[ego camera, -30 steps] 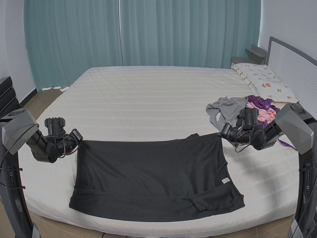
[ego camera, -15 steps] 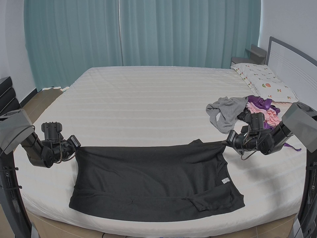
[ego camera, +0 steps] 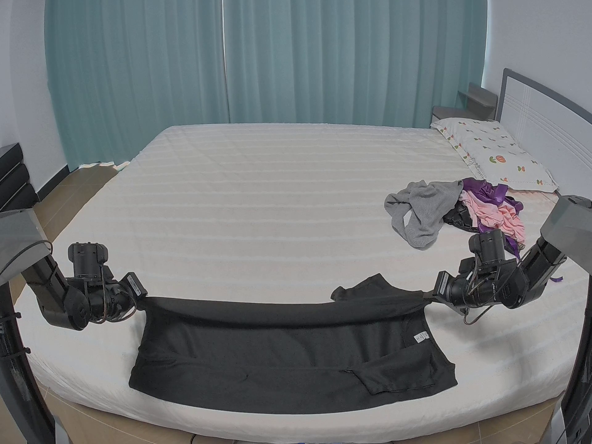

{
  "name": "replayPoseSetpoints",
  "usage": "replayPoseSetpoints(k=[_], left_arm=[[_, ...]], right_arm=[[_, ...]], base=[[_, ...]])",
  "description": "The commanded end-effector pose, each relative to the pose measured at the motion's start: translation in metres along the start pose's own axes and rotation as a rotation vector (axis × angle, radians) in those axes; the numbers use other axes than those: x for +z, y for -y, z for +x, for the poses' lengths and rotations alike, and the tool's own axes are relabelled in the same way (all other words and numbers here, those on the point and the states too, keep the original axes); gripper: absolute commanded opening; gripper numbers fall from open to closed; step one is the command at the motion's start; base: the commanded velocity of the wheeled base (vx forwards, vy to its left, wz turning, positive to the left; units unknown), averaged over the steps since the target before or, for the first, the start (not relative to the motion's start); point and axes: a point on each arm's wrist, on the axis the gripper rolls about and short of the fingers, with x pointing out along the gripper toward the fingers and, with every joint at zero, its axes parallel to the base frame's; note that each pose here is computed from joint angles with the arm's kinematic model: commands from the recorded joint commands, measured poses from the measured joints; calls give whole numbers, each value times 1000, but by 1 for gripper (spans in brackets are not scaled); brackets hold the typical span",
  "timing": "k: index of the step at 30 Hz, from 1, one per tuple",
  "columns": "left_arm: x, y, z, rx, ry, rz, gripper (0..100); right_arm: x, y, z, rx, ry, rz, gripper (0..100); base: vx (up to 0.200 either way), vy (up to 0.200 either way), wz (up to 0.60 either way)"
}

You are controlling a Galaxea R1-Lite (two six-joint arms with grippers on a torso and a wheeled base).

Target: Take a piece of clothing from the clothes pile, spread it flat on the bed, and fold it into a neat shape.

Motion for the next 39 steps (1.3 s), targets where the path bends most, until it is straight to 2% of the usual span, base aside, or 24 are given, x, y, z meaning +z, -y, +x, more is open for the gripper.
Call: replayPoseSetpoints(k=[1, 6, 8, 30, 31, 32, 39], left_arm=[[-17, -9, -8, 34, -59, -10, 0], [-30, -16, -12, 63, -104, 19, 0], [-35, -20, -14, 75, -125, 39, 0], [-54, -31, -15, 105, -208, 26, 0], [-54, -32, -16, 108, -208, 26, 0], [-54, -32, -16, 107, -208, 27, 100], [-53, -31, -20, 103, -200, 25, 100]], right_arm=[[-18, 6, -7, -27, -50, -14, 0], [-28, 11, -7, -48, -85, -30, 0], [-33, 16, -5, -62, -107, -63, 0], [-46, 25, -1, -87, -161, -113, 0], [-46, 25, -1, -87, -162, -114, 100], [-46, 24, 0, -85, -161, -116, 100], [-35, 17, -10, -60, -113, -107, 100]], base=[[0, 0, 0], [0, 0, 0], [0, 0, 0], [0, 0, 0], [0, 0, 0], [0, 0, 0], [0, 0, 0]])
